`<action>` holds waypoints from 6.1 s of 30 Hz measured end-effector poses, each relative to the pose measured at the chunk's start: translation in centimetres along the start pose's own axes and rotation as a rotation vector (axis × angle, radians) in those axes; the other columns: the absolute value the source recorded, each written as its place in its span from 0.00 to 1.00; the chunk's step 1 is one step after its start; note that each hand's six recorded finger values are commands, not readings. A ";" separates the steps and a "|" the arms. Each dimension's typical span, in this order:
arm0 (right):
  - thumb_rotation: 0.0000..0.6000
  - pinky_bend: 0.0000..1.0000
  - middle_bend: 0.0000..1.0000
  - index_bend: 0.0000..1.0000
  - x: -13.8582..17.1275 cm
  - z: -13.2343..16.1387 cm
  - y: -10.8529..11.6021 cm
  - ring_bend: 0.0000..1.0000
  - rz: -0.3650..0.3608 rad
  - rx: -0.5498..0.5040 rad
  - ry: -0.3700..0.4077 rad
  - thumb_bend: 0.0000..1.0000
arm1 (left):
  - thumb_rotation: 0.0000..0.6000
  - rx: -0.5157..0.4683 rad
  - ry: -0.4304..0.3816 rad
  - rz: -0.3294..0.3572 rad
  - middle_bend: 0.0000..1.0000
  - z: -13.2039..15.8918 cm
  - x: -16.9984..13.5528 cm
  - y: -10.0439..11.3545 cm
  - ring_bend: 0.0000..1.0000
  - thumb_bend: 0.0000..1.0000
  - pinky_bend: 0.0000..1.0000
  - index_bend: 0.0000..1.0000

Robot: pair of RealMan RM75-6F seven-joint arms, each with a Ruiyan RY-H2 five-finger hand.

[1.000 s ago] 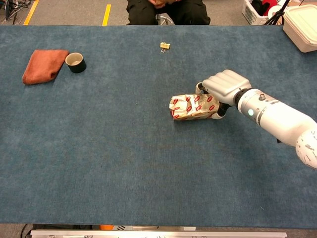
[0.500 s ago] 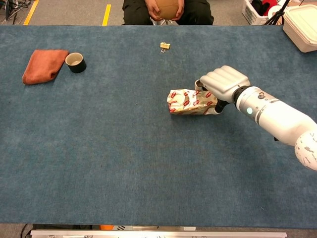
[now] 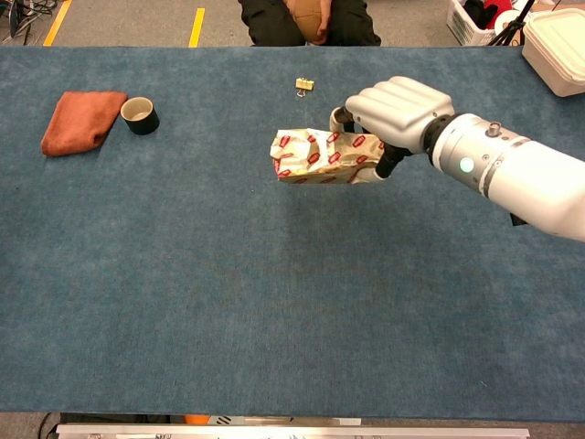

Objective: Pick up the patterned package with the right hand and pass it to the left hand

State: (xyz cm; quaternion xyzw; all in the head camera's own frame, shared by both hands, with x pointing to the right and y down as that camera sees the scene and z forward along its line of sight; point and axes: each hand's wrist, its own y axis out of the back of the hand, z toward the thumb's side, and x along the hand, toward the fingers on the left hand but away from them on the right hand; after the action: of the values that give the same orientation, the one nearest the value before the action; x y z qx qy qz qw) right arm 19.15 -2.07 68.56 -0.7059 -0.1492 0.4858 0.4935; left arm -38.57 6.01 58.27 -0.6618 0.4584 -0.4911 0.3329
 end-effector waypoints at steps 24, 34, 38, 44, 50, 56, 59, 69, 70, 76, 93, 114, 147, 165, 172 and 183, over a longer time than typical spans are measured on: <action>1.00 0.41 0.50 0.56 -2.3 7.0 5.8 0.41 -0.094 0.039 0.112 0.46 | 1.00 -0.280 -0.026 -0.255 0.23 3.9 4.7 -1.0 0.20 0.34 0.18 0.29; 1.00 0.41 0.50 0.56 -3.0 9.9 7.5 0.41 -0.138 0.109 0.137 0.45 | 1.00 -0.388 0.036 -0.387 0.23 4.3 5.2 -2.8 0.20 0.34 0.18 0.29; 1.00 0.41 0.50 0.56 -3.2 11.1 7.8 0.41 -0.154 0.137 0.146 0.45 | 1.00 -0.446 0.072 -0.430 0.23 4.4 5.4 -3.3 0.20 0.34 0.18 0.29; 1.00 0.41 0.50 0.56 -3.6 12.3 8.1 0.41 -0.182 0.161 0.153 0.45 | 1.00 -0.502 0.108 -0.470 0.23 4.5 5.8 -3.7 0.20 0.34 0.19 0.29; 1.00 0.41 0.50 0.56 -4.3 13.2 8.0 0.41 -0.196 0.177 0.154 0.45 | 1.00 -0.567 0.144 -0.517 0.23 4.9 5.9 -4.2 0.21 0.34 0.19 0.29; 1.00 0.41 0.50 0.56 -4.9 14.3 7.9 0.41 -0.219 0.196 0.162 0.45 | 1.00 -0.625 0.177 -0.571 0.22 5.5 6.1 -4.7 0.21 0.34 0.19 0.29; 1.00 0.41 0.50 0.56 -5.1 14.9 7.9 0.41 -0.231 0.200 0.170 0.45 | 1.00 -0.649 0.189 -0.589 0.22 5.8 6.3 -4.8 0.21 0.34 0.19 0.29; 1.00 0.41 0.50 0.56 -5.8 17.1 7.9 0.41 -0.284 0.247 0.177 0.45 | 1.00 -0.713 0.233 -0.628 0.22 6.1 6.9 -5.3 0.21 0.34 0.20 0.29; 1.00 0.41 0.50 0.56 -5.9 17.3 7.9 0.41 -0.289 0.248 0.176 0.45 | 1.00 -0.719 0.239 -0.631 0.22 6.1 6.9 -5.3 0.21 0.34 0.20 0.29; 1.00 0.41 0.50 0.56 -6.2 17.9 8.3 0.41 -0.313 0.268 0.165 0.45 | 1.00 -0.756 0.275 -0.642 0.21 5.9 7.1 -5.5 0.21 0.33 0.20 0.28; 1.00 0.41 0.50 0.56 -7.5 19.1 8.0 0.41 -0.330 0.282 0.152 0.45 | 1.00 -0.812 0.298 -0.676 0.20 6.6 7.1 -5.6 0.21 0.27 0.21 0.24; 1.00 0.41 0.50 0.56 -8.1 21.1 8.3 0.41 -0.352 0.300 0.152 0.44 | 1.00 -0.852 0.347 -0.713 0.21 6.7 8.2 -6.9 0.23 0.27 0.24 0.35; 1.00 0.35 0.24 0.00 -8.1 20.9 7.4 0.20 -0.318 0.315 0.154 0.36 | 1.00 -0.927 0.440 -0.751 0.25 6.3 8.1 -7.8 0.25 0.27 0.28 0.58; 1.00 0.27 0.08 0.00 -7.4 19.6 8.4 0.08 -0.298 0.270 0.169 0.15 | 1.00 -0.917 0.392 -0.824 0.25 6.3 7.3 -7.7 0.25 0.27 0.28 0.58; 1.00 0.26 0.08 0.00 -7.4 18.4 8.9 0.08 -0.292 0.243 0.166 0.00 | 1.00 -0.898 0.358 -0.852 0.25 6.6 7.2 -7.7 0.25 0.27 0.28 0.58; 1.00 0.26 0.08 0.00 -6.0 13.1 9.4 0.08 -0.269 0.199 0.133 0.00 | 1.00 -0.871 0.316 -0.854 0.25 6.5 7.3 -7.3 0.25 0.27 0.28 0.58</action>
State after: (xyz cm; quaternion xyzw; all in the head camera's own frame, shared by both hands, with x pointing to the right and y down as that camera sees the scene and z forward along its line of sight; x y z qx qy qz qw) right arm 2.76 -3.40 63.34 -0.6578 -0.1603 0.3800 0.6302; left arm -29.65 1.76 65.37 -0.7806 0.3555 -0.4410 -0.2642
